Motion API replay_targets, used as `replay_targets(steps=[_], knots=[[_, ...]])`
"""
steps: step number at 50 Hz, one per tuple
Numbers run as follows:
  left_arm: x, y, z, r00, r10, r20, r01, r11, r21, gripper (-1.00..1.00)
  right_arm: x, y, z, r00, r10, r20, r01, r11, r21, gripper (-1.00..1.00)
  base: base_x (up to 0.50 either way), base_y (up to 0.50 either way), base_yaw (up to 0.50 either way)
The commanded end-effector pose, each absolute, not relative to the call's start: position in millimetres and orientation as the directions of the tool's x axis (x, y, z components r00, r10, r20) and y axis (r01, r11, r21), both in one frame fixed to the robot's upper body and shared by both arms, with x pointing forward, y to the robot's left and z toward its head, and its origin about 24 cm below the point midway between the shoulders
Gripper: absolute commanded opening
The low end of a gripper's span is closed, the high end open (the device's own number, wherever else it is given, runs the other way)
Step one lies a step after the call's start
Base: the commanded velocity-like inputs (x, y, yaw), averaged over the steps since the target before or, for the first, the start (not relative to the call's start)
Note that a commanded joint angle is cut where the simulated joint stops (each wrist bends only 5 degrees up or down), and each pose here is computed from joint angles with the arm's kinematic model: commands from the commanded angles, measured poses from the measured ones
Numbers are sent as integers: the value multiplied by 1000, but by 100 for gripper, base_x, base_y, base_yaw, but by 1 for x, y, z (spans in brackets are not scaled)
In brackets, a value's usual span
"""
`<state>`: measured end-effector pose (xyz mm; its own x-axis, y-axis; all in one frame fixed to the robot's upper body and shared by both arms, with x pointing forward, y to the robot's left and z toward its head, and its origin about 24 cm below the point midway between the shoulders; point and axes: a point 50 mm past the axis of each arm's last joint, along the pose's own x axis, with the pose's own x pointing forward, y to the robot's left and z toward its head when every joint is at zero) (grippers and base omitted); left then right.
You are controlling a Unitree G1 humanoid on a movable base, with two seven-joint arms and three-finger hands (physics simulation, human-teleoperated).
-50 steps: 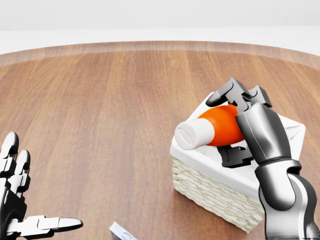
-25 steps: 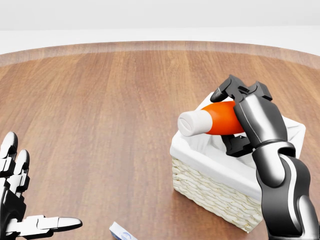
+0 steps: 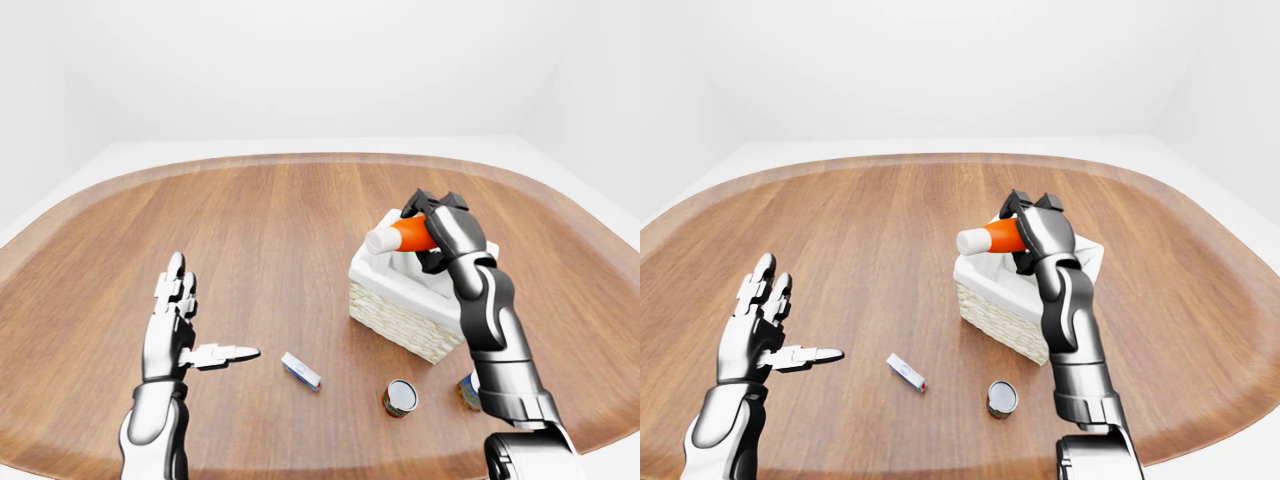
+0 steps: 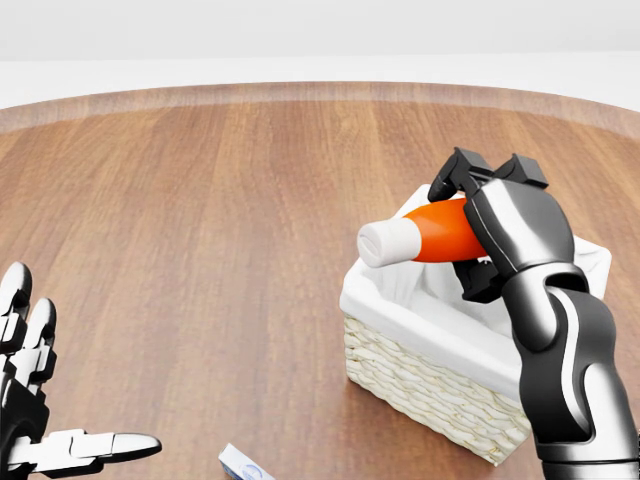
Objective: Pick up the ketchup, and put it in the basket.
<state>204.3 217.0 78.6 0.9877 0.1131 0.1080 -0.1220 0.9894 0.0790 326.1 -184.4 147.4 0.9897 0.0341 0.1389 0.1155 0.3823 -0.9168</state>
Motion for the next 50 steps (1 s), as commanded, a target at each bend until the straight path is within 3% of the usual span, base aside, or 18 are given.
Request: replay_targets(steps=[1, 50], knots=[[204, 218, 80, 988, 114, 109, -122, 990, 76, 100, 333, -183, 151, 988, 23, 156, 137, 357, -924, -100, 0, 0, 0], [202, 217, 79, 987, 114, 109, -123, 990, 73, 100, 337, -200, 136, 992, -42, 122, 129, 314, -941, -100, 0, 0, 0]])
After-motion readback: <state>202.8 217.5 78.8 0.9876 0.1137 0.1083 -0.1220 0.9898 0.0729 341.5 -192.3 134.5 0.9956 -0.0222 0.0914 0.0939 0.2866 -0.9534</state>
